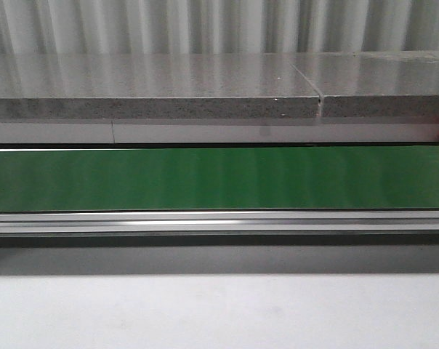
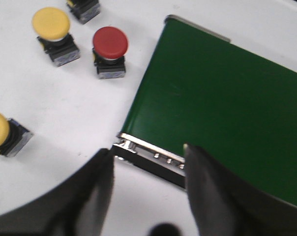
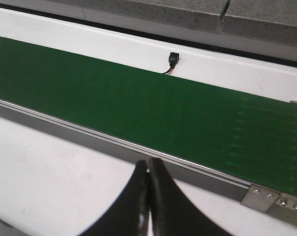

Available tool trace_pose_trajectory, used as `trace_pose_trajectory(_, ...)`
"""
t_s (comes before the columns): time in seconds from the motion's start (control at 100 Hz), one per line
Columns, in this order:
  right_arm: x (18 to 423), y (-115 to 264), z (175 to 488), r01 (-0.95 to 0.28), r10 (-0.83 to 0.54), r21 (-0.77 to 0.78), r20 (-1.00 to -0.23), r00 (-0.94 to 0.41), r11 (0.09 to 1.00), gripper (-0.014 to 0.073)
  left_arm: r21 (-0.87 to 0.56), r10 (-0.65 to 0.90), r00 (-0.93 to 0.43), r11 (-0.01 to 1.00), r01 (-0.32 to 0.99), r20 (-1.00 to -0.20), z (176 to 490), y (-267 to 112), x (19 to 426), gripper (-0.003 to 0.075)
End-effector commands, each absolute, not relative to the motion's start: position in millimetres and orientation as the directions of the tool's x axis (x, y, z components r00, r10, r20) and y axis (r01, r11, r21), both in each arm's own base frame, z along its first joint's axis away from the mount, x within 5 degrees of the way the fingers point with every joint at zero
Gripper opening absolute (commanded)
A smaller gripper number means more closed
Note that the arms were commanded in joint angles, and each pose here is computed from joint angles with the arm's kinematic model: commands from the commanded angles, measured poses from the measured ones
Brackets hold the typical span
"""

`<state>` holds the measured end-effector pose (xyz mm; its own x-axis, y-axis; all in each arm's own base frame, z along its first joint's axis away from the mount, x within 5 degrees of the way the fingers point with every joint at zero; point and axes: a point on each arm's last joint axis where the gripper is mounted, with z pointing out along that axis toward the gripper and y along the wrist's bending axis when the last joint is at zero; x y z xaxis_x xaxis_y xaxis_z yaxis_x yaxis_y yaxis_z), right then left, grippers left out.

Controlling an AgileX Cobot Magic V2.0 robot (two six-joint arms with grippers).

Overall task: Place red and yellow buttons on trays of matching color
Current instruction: 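Move the open left gripper down over a yellow button in the pile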

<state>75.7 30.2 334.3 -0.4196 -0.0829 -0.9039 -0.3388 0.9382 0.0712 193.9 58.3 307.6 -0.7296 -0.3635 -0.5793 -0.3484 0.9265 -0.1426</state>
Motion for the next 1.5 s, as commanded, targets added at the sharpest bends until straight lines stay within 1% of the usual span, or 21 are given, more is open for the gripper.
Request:
trace_pose_trajectory(0.0, 77.0, 30.9, 347.6, -0.349, -0.063, 0.065, -0.938, -0.342, 0.935, -0.0106, -0.173, -0.417, -0.682, 0.901, -0.398, -0.601, 316.8, 68.5, 196.6, 0.0536)
trace_pose_trajectory(0.04, 77.0, 30.9, 347.6, -0.349, -0.063, 0.065, -0.938, -0.342, 0.935, -0.0106, -0.172, -0.434, -0.689, 0.893, -0.416, -0.58, 313.6, 72.4, 196.6, 0.0559)
trace_pose_trajectory(0.18, 77.0, 30.9, 347.6, -0.349, -0.063, 0.065, -0.938, -0.342, 0.935, -0.0106, -0.164, -0.496, -0.71, 0.859, -0.485, -0.5, 300.2, 87.9, 196.7, 0.0552)
trace_pose_trajectory(0.28, 77.0, 30.9, 347.6, -0.349, -0.063, 0.065, -0.938, -0.342, 0.935, -0.0106, -0.16, -0.557, -0.724, 0.824, -0.544, -0.406, 287.1, 101.2, 194.7, 0.0552)
trace_pose_trajectory(0.37, 77.0, 30.9, 347.6, -0.349, -0.063, 0.065, -0.938, -0.342, 0.935, -0.0106, -0.163, -0.619, -0.703, 0.779, -0.605, -0.35, 276.3, 115.2, 194.1, 0.0552)
trace_pose_trajectory(0.44, 77.0, 30.9, 347.6, -0.349, -0.063, 0.065, -0.938, -0.342, 0.935, -0.0106, -0.17, -0.659, -0.681, 0.747, -0.643, -0.318, 268.5, 124.5, 195.0, 0.0552)
trace_pose_trajectory(0.63, 77.0, 30.9, 347.6, -0.349, -0.063, 0.065, -0.938, -0.342, 0.935, -0.0106, -0.161, -0.714, -0.66, 0.698, -0.698, -0.234, 247.1, 143.6, 196.9, 0.0552)
trace_pose_trajectory(0.76, 77.0, 30.9, 347.6, -0.349, -0.063, 0.065, -0.938, -0.342, 0.935, -0.0106, -0.155, -0.739, -0.645, 0.672, -0.724, -0.194, 231.9, 155.2, 199.8, 0.0552)
trace_pose_trajectory(0.86, 77.0, 30.9, 347.6, -0.349, -0.063, 0.065, -0.938, -0.342, 0.935, -0.0106, -0.147, -0.751, -0.629, 0.658, -0.738, -0.202, 222.6, 164.8, 202.6, 0.0552)
trace_pose_trajectory(1.01, 77.0, 30.9, 347.6, -0.349, -0.063, 0.065, -0.938, -0.342, 0.935, -0.0106, -0.148, -0.75, -0.602, 0.651, -0.744, -0.274, 220.1, 175.2, 209.3, 0.0552)
trace_pose_trajectory(1.15, 77.0, 30.9, 347.6, -0.349, -0.063, 0.065, -0.938, -0.342, 0.935, -0.0106, -0.155, -0.746, -0.584, 0.649, -0.745, -0.321, 221.7, 184.4, 219.3, 0.0552)
trace_pose_trajectory(1.3, 77.0, 30.9, 347.6, -0.349, -0.063, 0.065, -0.938, -0.342, 0.935, -0.0106, -0.159, -0.749, -0.584, 0.648, -0.745, -0.313, 220.8, 193.6, 230.1, 0.0552)
trace_pose_trajectory(1.49, 77.0, 30.9, 347.6, -0.349, -0.063, 0.065, -0.938, -0.342, 0.935, -0.0106, -0.171, -0.765, -0.59, 0.637, -0.751, -0.258, 212.4, 203.0, 242.9, 0.0542)
